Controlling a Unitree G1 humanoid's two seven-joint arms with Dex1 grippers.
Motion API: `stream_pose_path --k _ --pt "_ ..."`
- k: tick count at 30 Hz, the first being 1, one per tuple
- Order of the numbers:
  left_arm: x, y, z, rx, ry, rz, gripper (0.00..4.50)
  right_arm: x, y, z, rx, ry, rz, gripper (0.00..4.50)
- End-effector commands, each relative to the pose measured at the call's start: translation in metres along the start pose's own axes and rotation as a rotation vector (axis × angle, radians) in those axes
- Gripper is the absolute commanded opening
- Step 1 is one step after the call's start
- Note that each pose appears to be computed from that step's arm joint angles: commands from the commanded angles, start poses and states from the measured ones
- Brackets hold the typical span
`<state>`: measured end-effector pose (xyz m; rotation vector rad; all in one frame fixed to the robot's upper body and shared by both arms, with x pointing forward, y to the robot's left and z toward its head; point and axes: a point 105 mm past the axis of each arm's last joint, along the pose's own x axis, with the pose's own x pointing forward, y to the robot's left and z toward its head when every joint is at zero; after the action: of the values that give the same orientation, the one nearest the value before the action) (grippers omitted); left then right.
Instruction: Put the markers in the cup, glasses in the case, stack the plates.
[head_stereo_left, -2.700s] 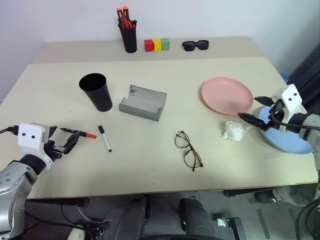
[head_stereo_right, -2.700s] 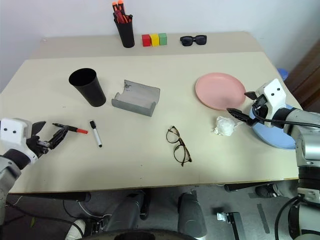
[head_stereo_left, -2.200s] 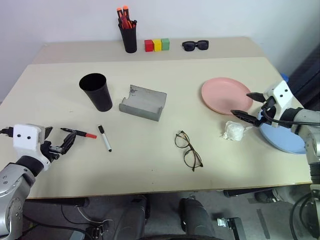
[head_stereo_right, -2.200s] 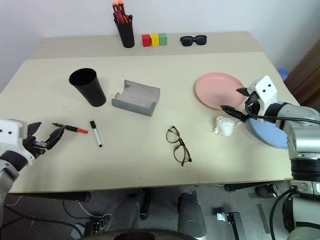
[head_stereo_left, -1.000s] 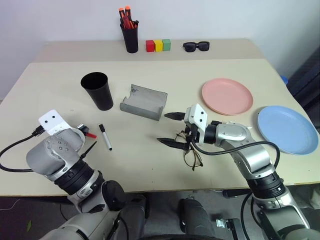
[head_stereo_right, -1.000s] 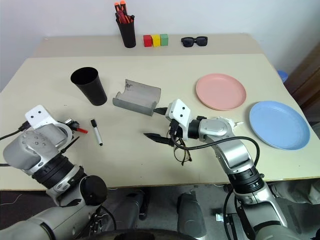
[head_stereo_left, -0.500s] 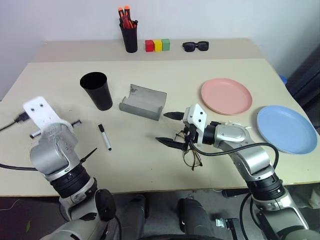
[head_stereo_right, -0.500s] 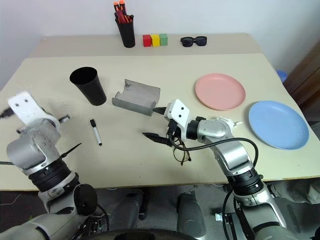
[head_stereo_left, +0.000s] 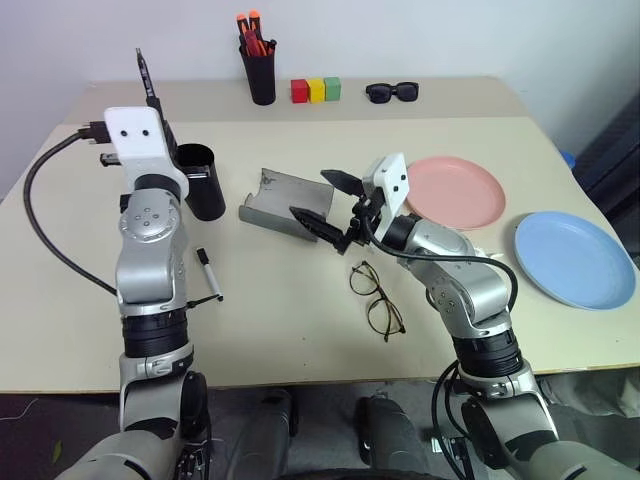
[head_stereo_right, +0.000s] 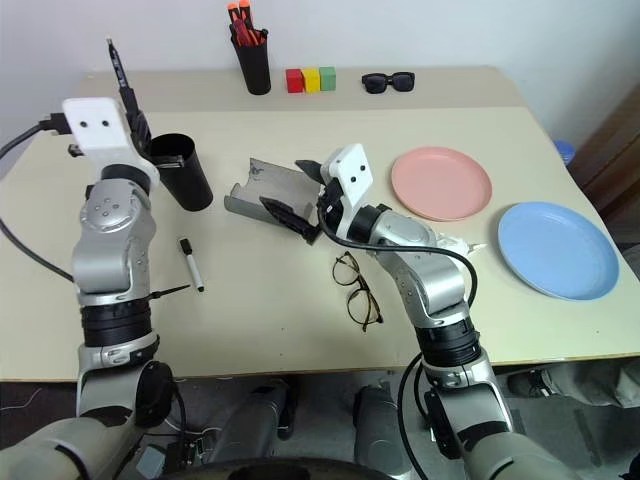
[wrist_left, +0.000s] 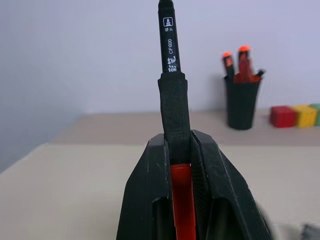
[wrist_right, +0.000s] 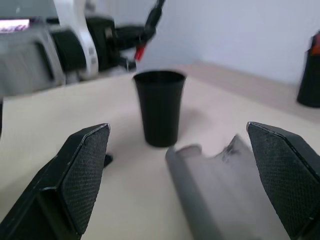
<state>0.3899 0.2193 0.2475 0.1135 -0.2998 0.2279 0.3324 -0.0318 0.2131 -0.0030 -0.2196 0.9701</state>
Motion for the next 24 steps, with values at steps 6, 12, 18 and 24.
stream_pose_path --k 6,12,18,24 --pt "0.001 -0.008 -0.003 0.044 -0.049 0.015 0.04 0.0 0.001 0.011 -0.012 -0.05 -0.022 4.5" --pt "0.0 0.0 -0.007 0.073 -0.04 0.064 2.52 -0.001 0.003 0.01 -0.008 -0.048 -0.02 4.5" --pt "0.0 0.003 -0.008 0.044 -0.032 0.082 3.45 0.0 0.004 0.01 -0.008 -0.047 -0.009 4.5" --pt "-0.004 0.007 -0.013 0.035 -0.018 0.097 3.45 0.003 0.005 0.01 -0.007 -0.047 0.004 4.5"
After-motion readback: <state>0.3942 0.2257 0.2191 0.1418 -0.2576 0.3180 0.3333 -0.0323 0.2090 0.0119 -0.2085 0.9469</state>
